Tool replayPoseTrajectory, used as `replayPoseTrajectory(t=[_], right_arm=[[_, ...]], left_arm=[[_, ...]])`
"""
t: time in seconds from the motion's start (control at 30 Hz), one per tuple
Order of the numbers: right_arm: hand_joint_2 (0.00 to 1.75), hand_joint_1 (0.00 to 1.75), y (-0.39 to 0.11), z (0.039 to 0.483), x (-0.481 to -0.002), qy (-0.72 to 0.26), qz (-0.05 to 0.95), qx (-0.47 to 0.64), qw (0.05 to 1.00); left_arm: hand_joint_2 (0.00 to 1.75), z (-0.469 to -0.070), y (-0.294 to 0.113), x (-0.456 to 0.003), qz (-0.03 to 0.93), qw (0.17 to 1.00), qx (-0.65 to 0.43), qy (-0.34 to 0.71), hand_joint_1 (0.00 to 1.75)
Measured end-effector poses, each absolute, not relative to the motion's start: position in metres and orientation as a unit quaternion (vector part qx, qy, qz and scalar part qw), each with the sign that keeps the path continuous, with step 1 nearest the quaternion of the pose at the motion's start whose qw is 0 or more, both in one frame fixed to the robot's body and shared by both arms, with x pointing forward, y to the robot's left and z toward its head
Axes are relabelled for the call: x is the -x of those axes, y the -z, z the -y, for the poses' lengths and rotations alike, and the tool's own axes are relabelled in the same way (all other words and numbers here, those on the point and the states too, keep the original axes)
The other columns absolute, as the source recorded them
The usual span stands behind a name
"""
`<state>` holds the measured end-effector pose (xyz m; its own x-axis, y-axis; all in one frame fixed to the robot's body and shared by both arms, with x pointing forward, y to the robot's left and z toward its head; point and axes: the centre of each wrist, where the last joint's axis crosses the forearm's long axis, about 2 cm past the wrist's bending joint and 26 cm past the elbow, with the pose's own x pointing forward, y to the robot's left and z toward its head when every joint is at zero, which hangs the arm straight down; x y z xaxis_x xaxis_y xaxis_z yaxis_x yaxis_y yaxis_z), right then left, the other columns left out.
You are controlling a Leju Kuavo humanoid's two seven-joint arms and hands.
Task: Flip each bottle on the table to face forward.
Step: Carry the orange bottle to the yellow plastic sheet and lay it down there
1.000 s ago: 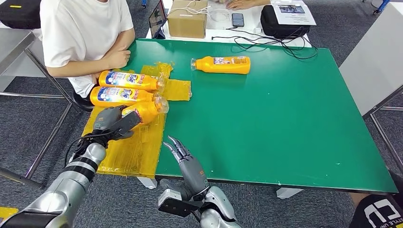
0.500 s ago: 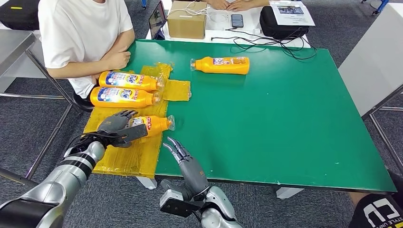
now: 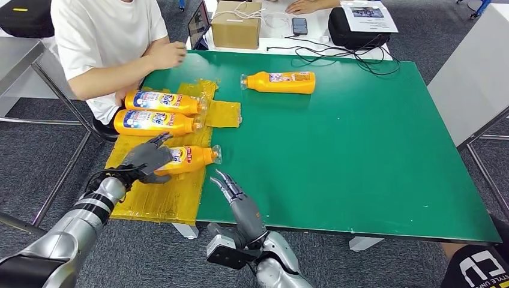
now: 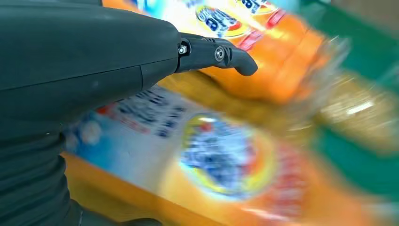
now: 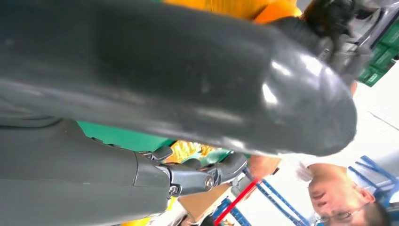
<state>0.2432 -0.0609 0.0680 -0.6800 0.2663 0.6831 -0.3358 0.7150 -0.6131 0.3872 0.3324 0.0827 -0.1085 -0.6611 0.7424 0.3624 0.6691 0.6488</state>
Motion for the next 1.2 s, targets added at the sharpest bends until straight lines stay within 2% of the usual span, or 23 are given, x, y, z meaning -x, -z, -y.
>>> replayPoseTrajectory(t=[0.17,0.5,0.67,0.8,1.1,1.2], right_arm=[[0.00,0.00,-0.066,0.061,-0.246,-0.379,0.835,-0.021,0.398],[0.00,0.00,-0.061,0.064,-0.246,-0.383,0.829,-0.015,0.408],[0.00,0.00,-0.060,0.075,-0.252,-0.369,0.824,0.069,0.424],[1.75,0.00,-0.059,0.101,-0.264,-0.336,0.816,0.139,0.450],[1.75,0.00,-0.060,0.158,-0.275,-0.310,0.803,0.253,0.441],[0.44,0.00,-0.060,0.163,-0.272,-0.324,0.797,0.280,0.427]], left_arm=[[1.75,-0.316,-0.083,-0.383,0.700,0.671,0.002,0.245,0.00],[1.75,-0.302,-0.092,-0.379,0.760,0.636,0.059,0.121,0.00],[1.75,-0.296,-0.097,-0.373,0.784,0.614,0.071,0.047,0.00],[1.75,-0.294,-0.097,-0.359,0.798,0.595,0.095,-0.020,0.00],[1.75,-0.298,-0.095,-0.329,0.815,0.565,0.105,-0.082,0.00],[1.75,-0.297,-0.095,-0.323,0.817,0.561,0.104,-0.085,0.00]])
